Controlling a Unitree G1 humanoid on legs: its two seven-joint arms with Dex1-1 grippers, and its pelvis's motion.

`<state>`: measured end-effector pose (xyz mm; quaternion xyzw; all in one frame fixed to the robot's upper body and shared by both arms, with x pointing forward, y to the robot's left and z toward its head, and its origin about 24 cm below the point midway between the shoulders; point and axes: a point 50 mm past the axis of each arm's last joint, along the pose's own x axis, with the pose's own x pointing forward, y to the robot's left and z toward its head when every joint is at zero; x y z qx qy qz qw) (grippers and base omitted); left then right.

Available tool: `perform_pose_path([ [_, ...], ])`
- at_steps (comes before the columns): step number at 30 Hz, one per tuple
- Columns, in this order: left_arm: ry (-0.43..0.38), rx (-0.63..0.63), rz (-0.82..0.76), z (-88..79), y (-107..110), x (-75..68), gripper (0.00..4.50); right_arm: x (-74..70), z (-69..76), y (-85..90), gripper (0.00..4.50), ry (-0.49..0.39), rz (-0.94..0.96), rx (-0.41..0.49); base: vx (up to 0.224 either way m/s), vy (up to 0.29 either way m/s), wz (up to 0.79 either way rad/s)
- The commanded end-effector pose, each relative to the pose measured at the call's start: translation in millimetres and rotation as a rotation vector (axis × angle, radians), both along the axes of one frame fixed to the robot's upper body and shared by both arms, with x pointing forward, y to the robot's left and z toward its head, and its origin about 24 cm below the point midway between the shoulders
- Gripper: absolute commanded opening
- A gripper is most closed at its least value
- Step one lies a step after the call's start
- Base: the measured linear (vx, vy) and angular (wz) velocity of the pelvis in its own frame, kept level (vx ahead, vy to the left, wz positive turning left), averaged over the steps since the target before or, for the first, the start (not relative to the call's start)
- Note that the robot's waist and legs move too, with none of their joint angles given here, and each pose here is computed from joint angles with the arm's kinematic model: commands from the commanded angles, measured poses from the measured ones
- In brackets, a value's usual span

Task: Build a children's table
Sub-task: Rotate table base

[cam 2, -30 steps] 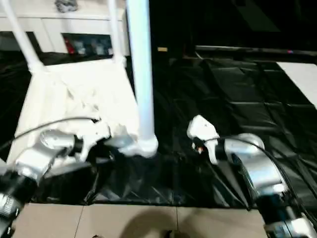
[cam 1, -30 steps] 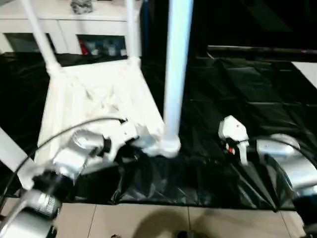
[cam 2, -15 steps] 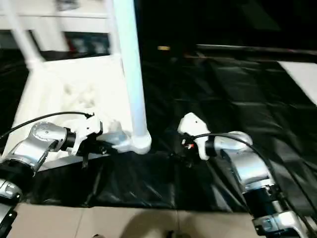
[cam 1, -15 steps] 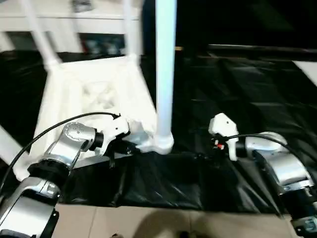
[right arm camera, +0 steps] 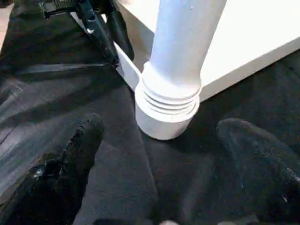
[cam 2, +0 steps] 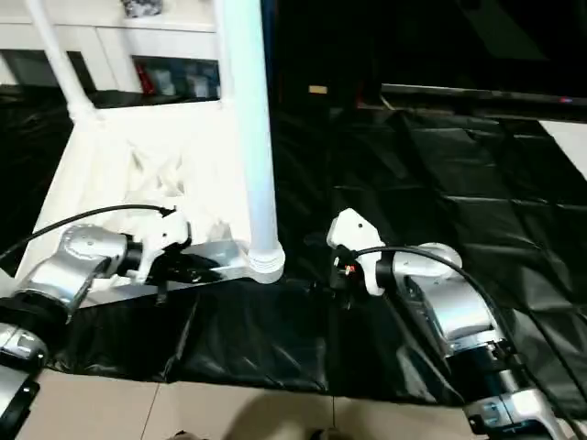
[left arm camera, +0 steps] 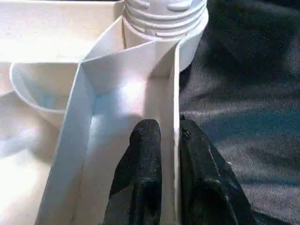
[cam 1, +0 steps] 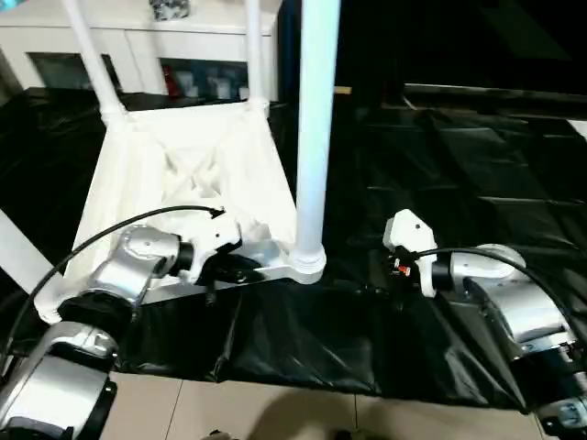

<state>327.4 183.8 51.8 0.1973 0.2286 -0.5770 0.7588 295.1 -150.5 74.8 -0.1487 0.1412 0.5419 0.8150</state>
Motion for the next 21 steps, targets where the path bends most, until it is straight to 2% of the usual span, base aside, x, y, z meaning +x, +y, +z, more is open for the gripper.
perform_pose_path([
  [1,0.005,-0.013,0.017,0.6,4,0.3,0.20,4.4,7.3,5.3,4.50,-0.036,0.011,0.014,0.000,0.000,0.00],
  [6,0.007,-0.046,0.013,0.5,2,-1.0,0.08,7.4,2.2,17.7,4.50,-0.028,0.009,0.056,0.000,0.000,0.00],
  [13,0.003,-0.087,-0.007,0.3,-4,-2.7,0.08,19.4,-11.4,35.1,4.50,-0.035,0.005,0.022,0.000,0.000,0.00],
  [20,0.020,-0.101,-0.034,-0.3,-7,-6.2,0.08,30.4,-13.0,46.0,4.50,-0.057,-0.011,0.048,0.000,0.000,0.00],
  [21,0.020,-0.099,-0.035,-0.4,-7,-6.3,0.02,31.6,-13.4,47.2,4.31,-0.059,-0.011,0.049,0.000,0.000,0.00],
])
